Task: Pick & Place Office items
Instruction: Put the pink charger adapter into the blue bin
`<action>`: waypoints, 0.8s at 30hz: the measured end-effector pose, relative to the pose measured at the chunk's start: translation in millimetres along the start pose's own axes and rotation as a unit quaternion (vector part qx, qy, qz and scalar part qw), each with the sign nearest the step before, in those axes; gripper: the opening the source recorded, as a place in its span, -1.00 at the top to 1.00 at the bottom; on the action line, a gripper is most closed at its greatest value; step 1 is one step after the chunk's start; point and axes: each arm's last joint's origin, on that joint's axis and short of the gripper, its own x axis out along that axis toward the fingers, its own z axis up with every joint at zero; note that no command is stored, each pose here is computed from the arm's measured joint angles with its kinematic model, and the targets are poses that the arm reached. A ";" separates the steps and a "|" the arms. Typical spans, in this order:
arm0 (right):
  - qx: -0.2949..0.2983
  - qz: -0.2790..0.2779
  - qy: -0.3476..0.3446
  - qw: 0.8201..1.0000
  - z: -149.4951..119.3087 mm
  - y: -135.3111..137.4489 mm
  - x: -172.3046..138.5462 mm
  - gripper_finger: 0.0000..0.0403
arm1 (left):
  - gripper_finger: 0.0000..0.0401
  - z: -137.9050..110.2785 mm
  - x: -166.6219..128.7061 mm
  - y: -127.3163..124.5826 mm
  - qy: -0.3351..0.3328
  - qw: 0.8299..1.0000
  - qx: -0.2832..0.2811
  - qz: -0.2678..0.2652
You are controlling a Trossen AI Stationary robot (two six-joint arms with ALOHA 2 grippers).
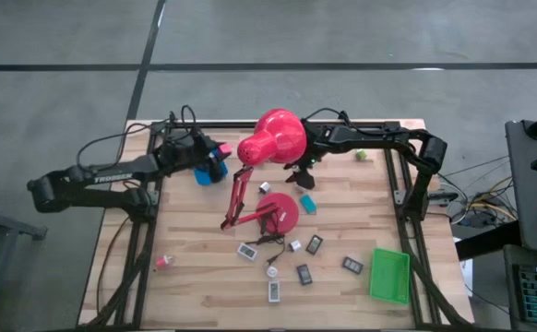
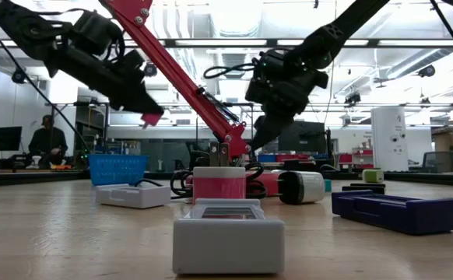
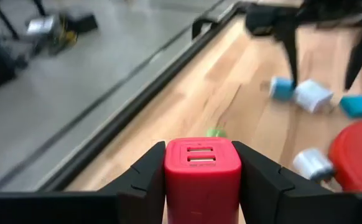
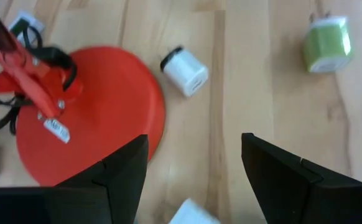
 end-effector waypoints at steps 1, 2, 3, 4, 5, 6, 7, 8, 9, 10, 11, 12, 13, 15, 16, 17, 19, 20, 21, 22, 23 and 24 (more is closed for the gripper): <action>0.000 0.002 0.007 1.000 -1.8 0.4 0.3 -0.22 | 0.28 -1.7 0.1 0.1 0.014 1.000 -0.004 0.004; 0.003 0.002 0.014 1.000 -3.7 0.8 0.5 -0.22 | 0.28 -3.2 0.7 0.5 0.027 1.000 -0.006 0.012; 0.005 0.001 0.019 1.000 -5.3 1.1 0.7 -0.21 | 0.28 -4.6 1.4 0.8 0.037 0.999 -0.008 0.019; 0.008 -0.003 0.025 1.000 -6.7 1.4 0.5 -0.21 | 0.28 -6.5 1.9 1.2 0.048 0.998 -0.008 0.026; 0.011 -0.003 0.029 1.000 -7.9 1.7 0.5 -0.21 | 0.28 -8.3 2.5 1.6 0.057 0.998 -0.009 0.036; 0.013 -0.002 0.032 0.999 -8.9 2.1 0.3 -0.20 | 0.28 -9.4 3.0 1.9 0.062 0.997 -0.010 0.043; 0.016 -0.001 0.037 0.999 -10.2 2.5 0.3 -0.20 | 0.28 -11.1 3.5 2.1 0.070 0.996 -0.010 0.048; 0.021 0.001 0.043 0.999 -11.9 3.0 0.4 -0.20 | 0.28 -13.2 4.1 2.1 0.079 0.995 -0.010 0.051; 0.026 0.003 0.048 0.998 -13.3 3.5 0.4 -0.20 | 0.28 -15.0 5.0 2.1 0.087 0.995 -0.010 0.054; 0.032 0.004 0.053 0.998 -14.3 3.8 0.5 -0.20 | 0.28 -16.9 6.0 2.1 0.096 0.994 -0.009 0.056; 0.036 0.005 0.057 0.998 -15.3 4.2 0.3 -0.20 | 0.28 -19.0 7.0 1.9 0.104 0.993 -0.009 0.056; 0.040 0.007 0.064 0.997 -16.5 4.8 0.2 -0.20 | 0.28 -20.8 8.3 1.9 0.111 0.992 -0.008 0.059; 0.043 0.010 0.070 0.997 -17.8 5.7 0.1 -0.20 | 0.28 -22.4 9.8 1.7 0.117 0.991 -0.008 0.058; 0.051 0.009 0.088 0.995 -20.5 8.1 -0.9 -0.20 | 0.28 -26.3 13.3 1.4 0.131 0.990 -0.008 0.058; 0.051 0.004 0.097 0.994 -21.4 9.9 -1.5 -0.20 | 0.28 -28.4 15.5 1.2 0.138 0.989 -0.008 0.057; 0.051 0.000 0.106 0.993 -22.4 12.3 -2.5 -0.20 | 0.28 -30.8 17.7 0.9 0.146 0.988 -0.008 0.057; 0.056 -0.006 0.114 0.992 -22.8 17.7 -5.3 -0.20 | 0.28 -35.8 22.1 0.8 0.162 0.985 -0.007 0.056; 0.058 -0.006 0.116 0.992 -22.7 21.2 -6.7 -0.20 | 0.28 -38.2 24.1 0.9 0.170 0.984 -0.007 0.057; 0.061 -0.005 0.115 0.991 -22.4 24.9 -8.8 -0.20 | 0.28 -40.4 26.0 1.0 0.176 0.983 -0.006 0.058; 0.064 -0.006 0.112 0.992 -22.0 29.3 -11.7 -0.20 | 0.28 -42.0 27.7 1.1 0.181 0.982 -0.006 0.061; 0.065 -0.006 0.109 0.992 -21.6 35.1 -14.6 -0.20 | 0.28 -43.6 29.0 1.2 0.185 0.981 -0.005 0.064; 0.067 -0.006 0.103 0.992 -21.1 40.3 -18.0 -0.20 | 0.28 -43.9 30.1 1.2 0.185 0.981 -0.005 0.065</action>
